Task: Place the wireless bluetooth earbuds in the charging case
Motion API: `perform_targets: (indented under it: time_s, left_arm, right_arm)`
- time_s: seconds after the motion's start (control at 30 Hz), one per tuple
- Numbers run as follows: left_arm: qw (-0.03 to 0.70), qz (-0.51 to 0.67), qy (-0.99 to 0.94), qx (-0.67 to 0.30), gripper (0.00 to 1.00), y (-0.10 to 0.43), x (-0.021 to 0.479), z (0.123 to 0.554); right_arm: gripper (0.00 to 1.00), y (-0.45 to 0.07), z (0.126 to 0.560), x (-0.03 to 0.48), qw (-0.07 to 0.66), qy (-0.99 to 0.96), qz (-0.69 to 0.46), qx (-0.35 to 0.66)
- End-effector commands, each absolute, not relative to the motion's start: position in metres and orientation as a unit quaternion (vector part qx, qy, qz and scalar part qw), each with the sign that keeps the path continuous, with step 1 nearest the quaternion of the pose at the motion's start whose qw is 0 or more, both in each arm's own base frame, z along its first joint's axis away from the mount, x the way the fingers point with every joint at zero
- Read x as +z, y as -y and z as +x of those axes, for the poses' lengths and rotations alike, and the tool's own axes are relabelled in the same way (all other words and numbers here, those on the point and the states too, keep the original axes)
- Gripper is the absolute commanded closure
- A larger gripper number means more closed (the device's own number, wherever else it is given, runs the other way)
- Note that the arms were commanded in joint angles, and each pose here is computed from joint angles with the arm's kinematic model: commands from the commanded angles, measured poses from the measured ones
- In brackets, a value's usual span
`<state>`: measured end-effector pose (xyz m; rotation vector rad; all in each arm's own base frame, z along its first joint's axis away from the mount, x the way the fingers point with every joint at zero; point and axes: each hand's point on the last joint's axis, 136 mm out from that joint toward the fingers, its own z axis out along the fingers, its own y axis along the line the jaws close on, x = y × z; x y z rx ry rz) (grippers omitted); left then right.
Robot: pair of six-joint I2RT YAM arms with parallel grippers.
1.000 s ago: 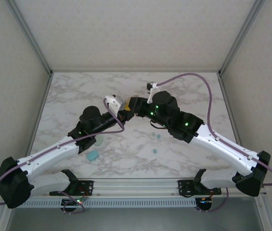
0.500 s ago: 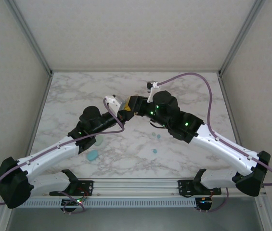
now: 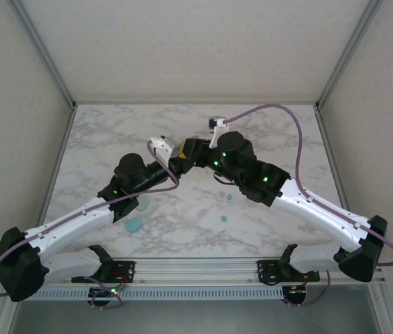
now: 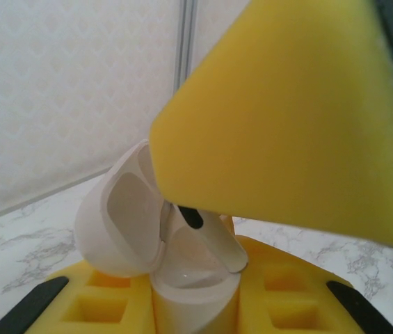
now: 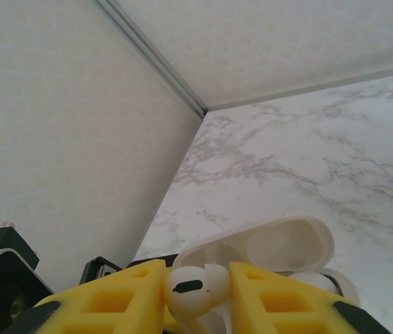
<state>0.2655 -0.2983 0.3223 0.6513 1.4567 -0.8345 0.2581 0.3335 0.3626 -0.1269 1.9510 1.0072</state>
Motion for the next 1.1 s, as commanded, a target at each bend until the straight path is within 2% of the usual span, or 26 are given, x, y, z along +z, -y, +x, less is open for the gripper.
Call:
perform_targets:
  time_s: [0.0, 0.43, 0.73, 1.07]
  left_arm:
    - [0.654, 0.265, -0.588, -0.395, 0.89, 0.295, 0.36, 0.256]
    - [0.658, 0.272, -0.58, -0.395, 0.9, 0.295, 0.363, 0.252]
    - [0.652, 0.302, -0.594, -0.361, 0.91, 0.295, 0.342, 0.252]
    - [0.651, 0.269, -0.589, -0.395, 0.9, 0.294, 0.354, 0.252]
  right_arm:
    - [0.7, -0.338, 0.258, 0.361, 0.469, -0.784, -0.065, 0.402]
    - [0.71, -0.336, 0.255, 0.358, 0.5, -0.768, -0.085, 0.392]
    - [0.71, -0.33, 0.242, 0.391, 0.496, -0.746, -0.08, 0.437]
    - [0.71, -0.334, 0.231, 0.382, 0.475, -0.743, -0.092, 0.464]
